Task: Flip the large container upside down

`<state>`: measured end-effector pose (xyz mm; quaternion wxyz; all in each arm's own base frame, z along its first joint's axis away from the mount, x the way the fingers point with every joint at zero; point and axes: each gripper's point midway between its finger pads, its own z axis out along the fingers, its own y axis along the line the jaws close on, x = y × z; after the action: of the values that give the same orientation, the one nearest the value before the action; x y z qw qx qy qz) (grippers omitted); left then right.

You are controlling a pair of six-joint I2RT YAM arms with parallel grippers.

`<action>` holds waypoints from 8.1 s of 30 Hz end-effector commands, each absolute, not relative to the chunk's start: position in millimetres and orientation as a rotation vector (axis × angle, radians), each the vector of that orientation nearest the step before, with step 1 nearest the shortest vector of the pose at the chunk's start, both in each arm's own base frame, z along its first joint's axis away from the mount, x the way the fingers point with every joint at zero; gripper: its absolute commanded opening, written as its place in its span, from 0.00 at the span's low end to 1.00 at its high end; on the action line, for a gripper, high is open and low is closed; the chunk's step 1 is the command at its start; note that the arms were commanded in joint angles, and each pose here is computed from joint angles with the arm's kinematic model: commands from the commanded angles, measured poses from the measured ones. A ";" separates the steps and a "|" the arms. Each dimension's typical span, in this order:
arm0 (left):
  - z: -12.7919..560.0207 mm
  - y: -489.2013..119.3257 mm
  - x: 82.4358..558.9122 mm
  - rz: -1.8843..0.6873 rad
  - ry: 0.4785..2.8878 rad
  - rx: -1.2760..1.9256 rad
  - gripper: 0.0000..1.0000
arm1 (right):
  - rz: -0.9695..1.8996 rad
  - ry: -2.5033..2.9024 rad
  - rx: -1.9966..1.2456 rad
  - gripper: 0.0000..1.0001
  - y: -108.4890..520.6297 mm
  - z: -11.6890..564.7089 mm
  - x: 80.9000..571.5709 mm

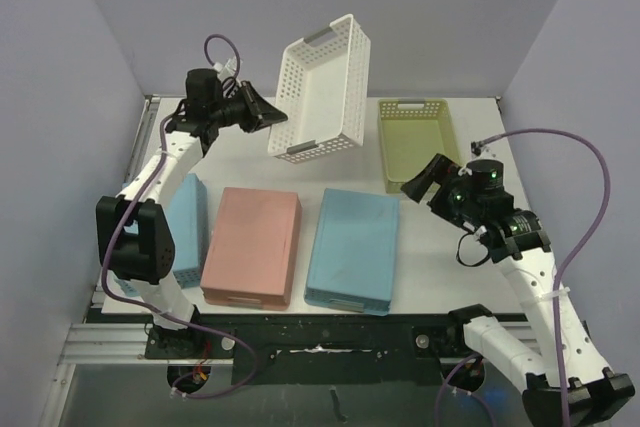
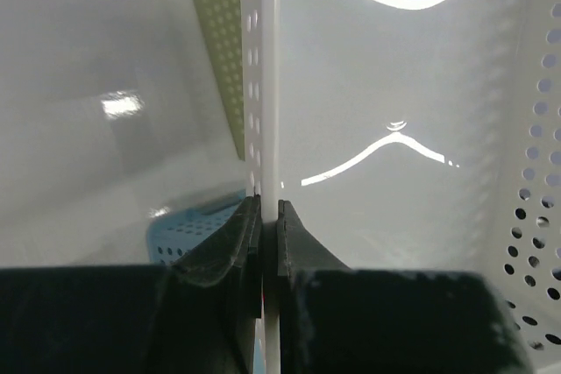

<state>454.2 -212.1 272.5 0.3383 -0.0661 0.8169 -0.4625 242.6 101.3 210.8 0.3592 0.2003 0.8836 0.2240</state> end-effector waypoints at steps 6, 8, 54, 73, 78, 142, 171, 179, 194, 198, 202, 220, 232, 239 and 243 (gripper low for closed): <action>355.9 -233.4 406.1 -1.805 1.735 0.048 0.00 | 0.701 1.999 0.352 0.89 121.5 319.6 287.3; 351.2 -229.3 409.1 -1.808 1.729 0.013 0.00 | 0.693 1.993 0.364 0.89 120.6 323.5 289.8; 263.2 -23.8 473.9 1.646 1.660 0.131 0.16 | 0.617 2.231 0.487 0.89 118.7 235.0 278.2; 248.7 -69.9 486.2 1.582 1.775 0.104 0.69 | 0.613 2.240 0.472 0.89 118.5 229.8 277.4; 256.0 -90.1 491.2 1.519 1.774 0.105 0.71 | 0.620 2.239 0.475 0.89 119.0 229.1 276.2; 336.3 -305.9 462.5 -1.880 1.747 0.011 0.00 | 0.585 2.227 0.517 0.89 108.7 226.6 262.9; 184.7 -144.3 453.0 -2.139 1.549 -0.646 0.13 | 0.576 2.258 0.539 0.89 108.9 213.9 262.8; 169.6 -99.5 473.9 -1.889 1.680 -0.714 0.68 | 0.530 2.260 0.513 0.89 105.5 219.9 270.8; 181.2 -86.3 527.4 -1.108 2.125 -0.522 0.73 | 0.149 2.263 0.308 0.90 76.6 252.1 335.1; 188.3 -76.9 525.1 -0.868 2.212 -0.466 0.74 | 0.092 2.282 0.260 0.91 80.4 241.8 365.1; 191.2 -51.6 520.4 -0.637 2.259 -0.467 0.74 | 0.049 2.315 0.192 0.91 88.0 220.8 393.9; 253.5 -44.6 468.4 -0.154 2.120 -0.343 0.76 | 0.067 2.499 -0.020 0.82 131.3 128.2 474.7; 278.2 -105.5 386.6 -0.302 2.091 -0.233 0.76 | 0.143 2.461 0.025 0.01 144.8 141.4 494.8; 290.7 -105.6 366.2 -0.338 2.072 -0.225 0.76 | 0.452 2.157 0.034 0.00 171.6 272.4 493.7; 297.1 -105.8 366.4 -0.337 2.059 -0.203 0.76 | 0.662 2.052 0.034 0.00 192.0 315.0 481.4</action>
<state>365.9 -107.4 277.1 0.4777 -0.0879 0.8634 -0.1362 480.9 164.9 202.7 0.3670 0.0233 0.9179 0.1489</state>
